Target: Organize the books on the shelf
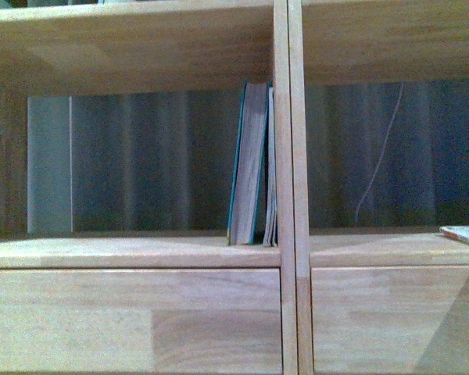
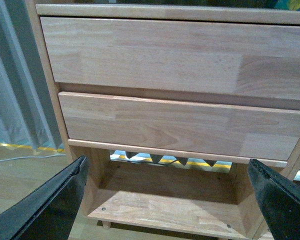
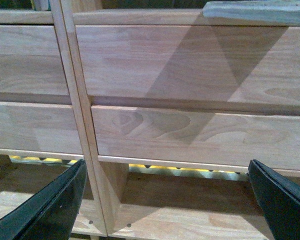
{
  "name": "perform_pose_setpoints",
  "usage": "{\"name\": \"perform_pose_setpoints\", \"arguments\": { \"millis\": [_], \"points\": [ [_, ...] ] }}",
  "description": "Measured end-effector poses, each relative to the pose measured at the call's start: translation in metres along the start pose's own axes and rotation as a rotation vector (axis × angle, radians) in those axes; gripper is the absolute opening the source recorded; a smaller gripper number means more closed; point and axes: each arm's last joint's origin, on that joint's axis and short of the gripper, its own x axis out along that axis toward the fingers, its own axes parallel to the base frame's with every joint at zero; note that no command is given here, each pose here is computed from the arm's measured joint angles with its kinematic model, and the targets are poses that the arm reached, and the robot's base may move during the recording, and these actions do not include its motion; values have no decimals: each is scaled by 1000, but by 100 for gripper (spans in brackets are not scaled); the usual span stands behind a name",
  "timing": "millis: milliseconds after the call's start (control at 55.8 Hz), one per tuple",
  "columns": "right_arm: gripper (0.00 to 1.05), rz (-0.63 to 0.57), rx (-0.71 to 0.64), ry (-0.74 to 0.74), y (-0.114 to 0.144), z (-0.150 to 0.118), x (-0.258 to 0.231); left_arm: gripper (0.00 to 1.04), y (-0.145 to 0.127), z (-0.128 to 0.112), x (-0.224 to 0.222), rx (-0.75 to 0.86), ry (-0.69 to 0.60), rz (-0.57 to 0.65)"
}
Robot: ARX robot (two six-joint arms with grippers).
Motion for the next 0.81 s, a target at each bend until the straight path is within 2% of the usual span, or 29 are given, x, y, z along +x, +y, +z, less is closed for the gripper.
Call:
{"name": "perform_pose_setpoints", "arguments": {
  "millis": [54,108,161,215,323,430,520,627,807],
  "points": [
    [98,30,14,8,0,-1,0,98,0,0,0,0,0,0],
    [98,137,100,39,0,-1,1,98,0,0,0,0,0,-1],
    [98,187,195,43,0,5,3,98,0,0,0,0,0,0],
    [98,236,264,-13,1,31,7,98,0,0,0,0,0,0],
    [98,259,408,-115,-2,84,28,98,0,0,0,0,0,0],
    [98,261,587,-93,-6,106,60,98,0,0,0,0,0,0],
    [98,219,758,-37,-10,106,91,98,0,0,0,0,0,0],
    [98,137,951,49,-14,91,122,98,0,0,0,0,0,0],
    [98,30,1121,70,-19,74,156,98,0,0,0,0,0,0]
  ]
}}
